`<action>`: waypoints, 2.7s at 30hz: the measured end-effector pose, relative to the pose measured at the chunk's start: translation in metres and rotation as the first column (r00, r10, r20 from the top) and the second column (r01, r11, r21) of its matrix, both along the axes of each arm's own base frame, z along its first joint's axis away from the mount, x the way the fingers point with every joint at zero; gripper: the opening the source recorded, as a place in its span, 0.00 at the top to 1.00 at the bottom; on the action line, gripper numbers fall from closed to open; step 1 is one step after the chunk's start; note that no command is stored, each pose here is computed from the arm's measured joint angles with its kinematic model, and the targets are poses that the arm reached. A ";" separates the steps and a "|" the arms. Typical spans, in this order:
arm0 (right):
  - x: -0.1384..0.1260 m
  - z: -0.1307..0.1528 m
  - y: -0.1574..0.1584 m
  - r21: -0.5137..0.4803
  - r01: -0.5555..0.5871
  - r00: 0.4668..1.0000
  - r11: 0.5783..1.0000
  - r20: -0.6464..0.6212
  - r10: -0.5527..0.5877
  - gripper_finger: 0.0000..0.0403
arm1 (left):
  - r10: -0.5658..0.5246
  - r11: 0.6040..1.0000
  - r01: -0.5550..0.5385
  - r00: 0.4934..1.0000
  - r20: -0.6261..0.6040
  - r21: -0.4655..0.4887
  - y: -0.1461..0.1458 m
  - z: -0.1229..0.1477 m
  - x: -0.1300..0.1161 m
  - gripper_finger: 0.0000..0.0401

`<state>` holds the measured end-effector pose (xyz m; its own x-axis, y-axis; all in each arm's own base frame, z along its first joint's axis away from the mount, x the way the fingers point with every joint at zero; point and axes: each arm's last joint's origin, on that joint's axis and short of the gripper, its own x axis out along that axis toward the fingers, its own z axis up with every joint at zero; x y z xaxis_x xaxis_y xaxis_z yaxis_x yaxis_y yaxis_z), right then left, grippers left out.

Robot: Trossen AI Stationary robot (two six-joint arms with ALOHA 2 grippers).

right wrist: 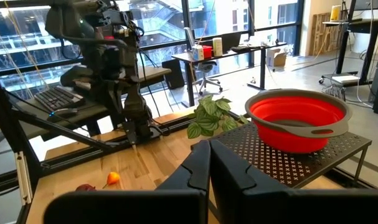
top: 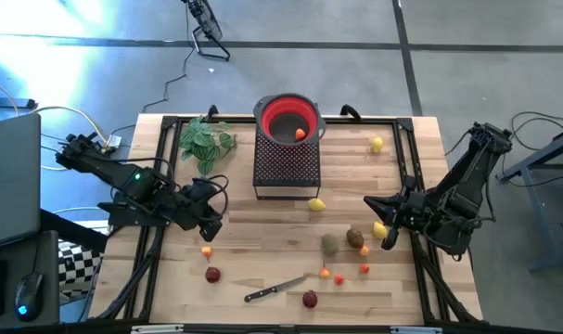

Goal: Pick & Place Fruit
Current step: Put the left pomegranate into the red strainer bowl

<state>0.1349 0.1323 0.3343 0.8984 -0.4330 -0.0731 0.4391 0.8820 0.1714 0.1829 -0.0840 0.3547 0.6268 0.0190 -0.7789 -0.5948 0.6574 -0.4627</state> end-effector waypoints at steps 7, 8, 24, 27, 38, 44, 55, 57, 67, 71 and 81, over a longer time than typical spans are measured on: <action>0.000 0.000 0.000 0.001 -0.004 1.000 1.000 -0.001 0.004 0.99 | 0.065 0.990 -0.083 0.986 -0.152 -0.116 0.000 -0.008 -0.006 1.00; 0.000 0.000 0.000 0.001 -0.006 1.000 1.000 -0.002 0.006 0.99 | 0.071 0.986 -0.097 0.980 -0.187 -0.134 0.000 -0.009 -0.009 1.00; 0.000 0.000 0.001 0.004 -0.028 1.000 1.000 -0.010 0.029 0.99 | 0.120 0.966 -0.189 0.932 -0.341 -0.175 -0.058 -0.033 -0.015 1.00; 0.000 0.000 0.001 0.003 -0.025 1.000 1.000 -0.009 0.025 0.99 | 0.128 0.966 -0.193 0.935 -0.331 -0.171 -0.075 -0.043 -0.010 1.00; 0.000 -0.001 0.001 0.003 -0.026 1.000 1.000 -0.010 0.026 0.99 | 0.184 0.948 -0.254 0.928 -0.324 -0.189 -0.116 -0.067 -0.005 1.00; 0.000 -0.001 0.001 0.000 -0.028 1.000 1.000 -0.014 0.028 0.99 | 0.209 0.929 -0.294 0.918 -0.336 -0.224 -0.131 -0.074 -0.009 1.00; 0.000 -0.001 0.001 -0.001 -0.029 0.999 1.000 -0.014 0.029 0.99 | 0.217 0.928 -0.299 0.919 -0.330 -0.222 -0.152 -0.084 0.005 1.00; 0.000 -0.001 0.001 -0.001 -0.029 0.999 1.000 -0.014 0.029 0.99 | 0.226 0.933 -0.303 0.913 -0.340 -0.193 -0.155 -0.081 0.007 1.00; 0.000 -0.003 0.000 -0.024 -0.029 0.999 0.999 -0.033 0.028 0.99 | 0.245 0.938 -0.315 0.899 -0.363 -0.146 -0.159 -0.081 0.009 1.00; 0.000 -0.003 0.000 -0.028 -0.029 0.999 0.999 -0.037 0.028 0.99 | 0.245 0.938 -0.315 0.899 -0.364 -0.146 -0.159 -0.081 0.009 1.00; -0.001 -0.005 0.000 -0.037 -0.035 0.998 0.999 -0.047 0.033 0.99 | 0.246 0.938 -0.315 0.899 -0.363 -0.146 -0.159 -0.080 0.009 1.00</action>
<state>0.1343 0.1320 0.3297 0.9087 -0.4055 -0.0993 0.4154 0.9020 0.1179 0.1923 -0.2426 0.2742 0.3202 -0.0193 -0.9471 -0.8827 0.3569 -0.3057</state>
